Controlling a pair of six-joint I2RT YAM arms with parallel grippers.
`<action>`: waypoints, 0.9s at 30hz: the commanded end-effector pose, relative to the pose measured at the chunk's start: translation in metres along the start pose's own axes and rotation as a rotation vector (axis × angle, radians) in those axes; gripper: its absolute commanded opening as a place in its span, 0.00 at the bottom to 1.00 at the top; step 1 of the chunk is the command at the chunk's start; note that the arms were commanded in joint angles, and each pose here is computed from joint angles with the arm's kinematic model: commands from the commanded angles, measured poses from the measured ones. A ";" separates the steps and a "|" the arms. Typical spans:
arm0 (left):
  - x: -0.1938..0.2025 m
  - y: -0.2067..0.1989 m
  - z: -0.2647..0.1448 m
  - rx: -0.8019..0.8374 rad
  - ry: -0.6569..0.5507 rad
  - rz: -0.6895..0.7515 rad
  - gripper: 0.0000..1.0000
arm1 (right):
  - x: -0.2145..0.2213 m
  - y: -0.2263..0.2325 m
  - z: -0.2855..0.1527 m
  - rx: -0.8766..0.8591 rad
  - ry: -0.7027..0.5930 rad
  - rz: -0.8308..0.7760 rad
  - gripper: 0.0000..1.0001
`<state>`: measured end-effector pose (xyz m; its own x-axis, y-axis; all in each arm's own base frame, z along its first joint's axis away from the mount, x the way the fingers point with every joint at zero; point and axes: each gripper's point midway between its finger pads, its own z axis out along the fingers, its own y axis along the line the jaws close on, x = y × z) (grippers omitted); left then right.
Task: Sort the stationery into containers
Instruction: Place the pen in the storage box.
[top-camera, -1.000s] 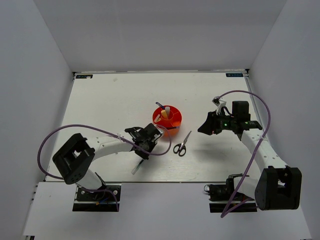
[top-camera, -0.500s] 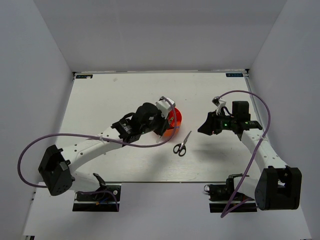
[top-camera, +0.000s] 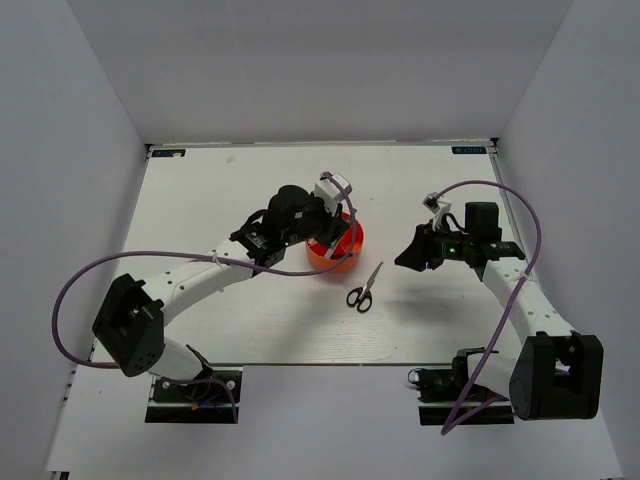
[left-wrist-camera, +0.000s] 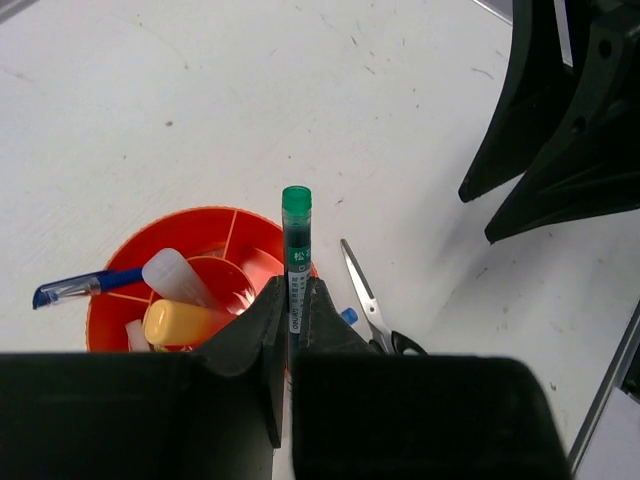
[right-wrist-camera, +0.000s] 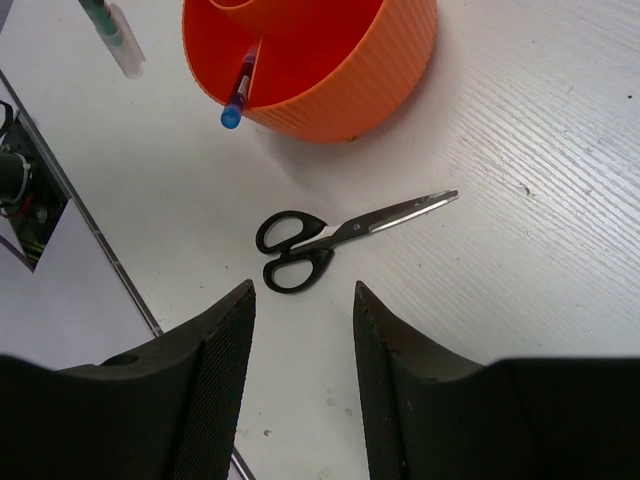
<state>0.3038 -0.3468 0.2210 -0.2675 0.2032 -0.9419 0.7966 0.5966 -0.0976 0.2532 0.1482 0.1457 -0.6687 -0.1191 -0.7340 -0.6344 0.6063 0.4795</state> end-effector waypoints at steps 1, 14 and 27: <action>-0.019 -0.002 0.001 0.041 -0.067 0.022 0.01 | -0.006 0.004 -0.001 -0.040 -0.014 -0.024 0.47; 0.012 0.024 0.017 -0.010 -0.092 0.018 0.01 | -0.005 0.013 -0.005 -0.102 -0.043 -0.056 0.50; 0.033 0.031 0.013 -0.029 -0.094 0.008 0.03 | -0.007 0.016 -0.009 -0.129 -0.068 -0.057 0.52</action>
<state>0.3264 -0.3328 0.1744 -0.2378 0.1596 -0.9581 0.7777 0.6222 -0.0893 0.2437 0.1501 0.1517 -0.6562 -0.0981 -0.7482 -0.6730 0.5247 0.5213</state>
